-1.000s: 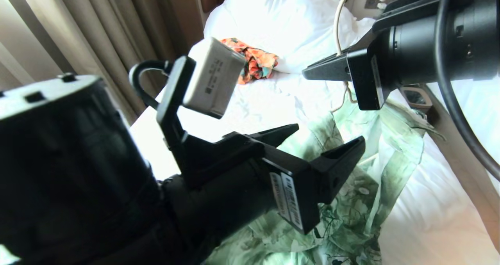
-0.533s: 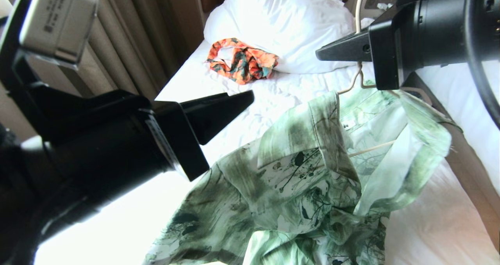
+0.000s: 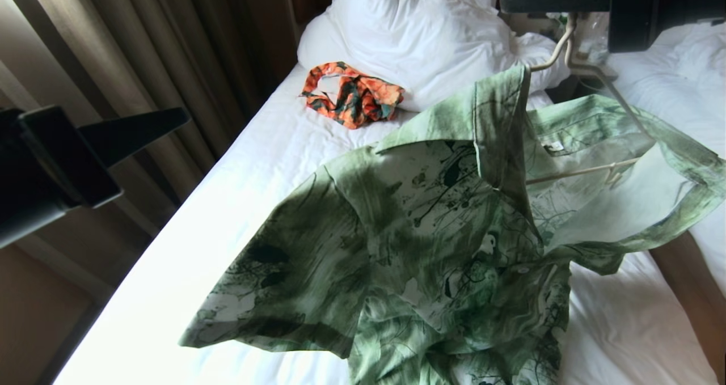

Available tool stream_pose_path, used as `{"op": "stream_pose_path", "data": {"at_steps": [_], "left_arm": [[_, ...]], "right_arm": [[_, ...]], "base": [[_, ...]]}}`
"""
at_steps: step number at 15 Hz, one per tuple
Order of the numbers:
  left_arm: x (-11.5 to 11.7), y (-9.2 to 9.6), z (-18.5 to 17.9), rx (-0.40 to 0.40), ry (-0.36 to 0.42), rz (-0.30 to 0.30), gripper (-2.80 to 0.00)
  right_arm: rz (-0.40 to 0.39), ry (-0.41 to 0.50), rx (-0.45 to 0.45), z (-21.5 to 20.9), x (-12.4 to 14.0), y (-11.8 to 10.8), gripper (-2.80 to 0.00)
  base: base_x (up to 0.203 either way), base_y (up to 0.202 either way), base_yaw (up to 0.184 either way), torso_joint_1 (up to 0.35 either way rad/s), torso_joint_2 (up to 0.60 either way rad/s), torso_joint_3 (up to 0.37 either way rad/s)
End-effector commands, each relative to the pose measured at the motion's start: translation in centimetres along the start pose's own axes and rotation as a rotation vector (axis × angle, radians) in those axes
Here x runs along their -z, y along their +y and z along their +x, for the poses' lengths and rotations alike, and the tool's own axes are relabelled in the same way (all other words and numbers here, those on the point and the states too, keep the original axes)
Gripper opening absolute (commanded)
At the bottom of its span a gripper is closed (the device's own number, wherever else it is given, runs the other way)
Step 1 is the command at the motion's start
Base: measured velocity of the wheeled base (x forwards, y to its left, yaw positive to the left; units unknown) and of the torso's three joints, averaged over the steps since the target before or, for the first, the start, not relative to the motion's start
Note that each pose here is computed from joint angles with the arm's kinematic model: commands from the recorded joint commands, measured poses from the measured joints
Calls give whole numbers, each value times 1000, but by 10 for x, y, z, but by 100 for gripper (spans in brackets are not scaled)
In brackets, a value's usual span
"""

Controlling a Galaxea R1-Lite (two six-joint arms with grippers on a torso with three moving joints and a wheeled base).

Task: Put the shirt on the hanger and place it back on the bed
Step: Take the clothes hanger out of the clothes

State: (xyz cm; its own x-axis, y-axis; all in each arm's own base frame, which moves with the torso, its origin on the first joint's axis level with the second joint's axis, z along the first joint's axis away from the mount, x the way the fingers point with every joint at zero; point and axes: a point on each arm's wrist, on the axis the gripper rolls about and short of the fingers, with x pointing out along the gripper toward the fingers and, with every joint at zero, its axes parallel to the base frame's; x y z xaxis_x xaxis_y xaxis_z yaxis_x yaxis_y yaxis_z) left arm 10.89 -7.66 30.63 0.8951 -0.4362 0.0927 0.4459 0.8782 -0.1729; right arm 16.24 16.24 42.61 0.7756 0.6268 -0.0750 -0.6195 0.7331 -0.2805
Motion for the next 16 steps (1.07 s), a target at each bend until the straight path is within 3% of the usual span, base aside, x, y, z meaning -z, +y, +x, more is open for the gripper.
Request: {"op": "stream_pose_path", "data": {"at_steps": [1, 6, 12, 16], "left_arm": [[-10, 11, -31, -57, -51, -2, -280], [-14, 19, -57, -130, -12, 11, -280], [-13, 19, -57, -132, -10, 11, -280], [-14, 19, -59, -126, -17, 10, -280]], "right_arm": [[-6, -23, 42, -13, -6, -6, -280], [2, -85, 102, -32, -17, -18, -280], [-36, -184, 136, -38, -28, -22, -280], [-77, -201, 147, -41, -30, -23, -280]], "base": [[0, 0, 0, 111, -452, -336], [0, 0, 0, 141, -498, -355], [0, 0, 0, 192, -557, -364], [0, 0, 0, 243, -611, -372]]}}
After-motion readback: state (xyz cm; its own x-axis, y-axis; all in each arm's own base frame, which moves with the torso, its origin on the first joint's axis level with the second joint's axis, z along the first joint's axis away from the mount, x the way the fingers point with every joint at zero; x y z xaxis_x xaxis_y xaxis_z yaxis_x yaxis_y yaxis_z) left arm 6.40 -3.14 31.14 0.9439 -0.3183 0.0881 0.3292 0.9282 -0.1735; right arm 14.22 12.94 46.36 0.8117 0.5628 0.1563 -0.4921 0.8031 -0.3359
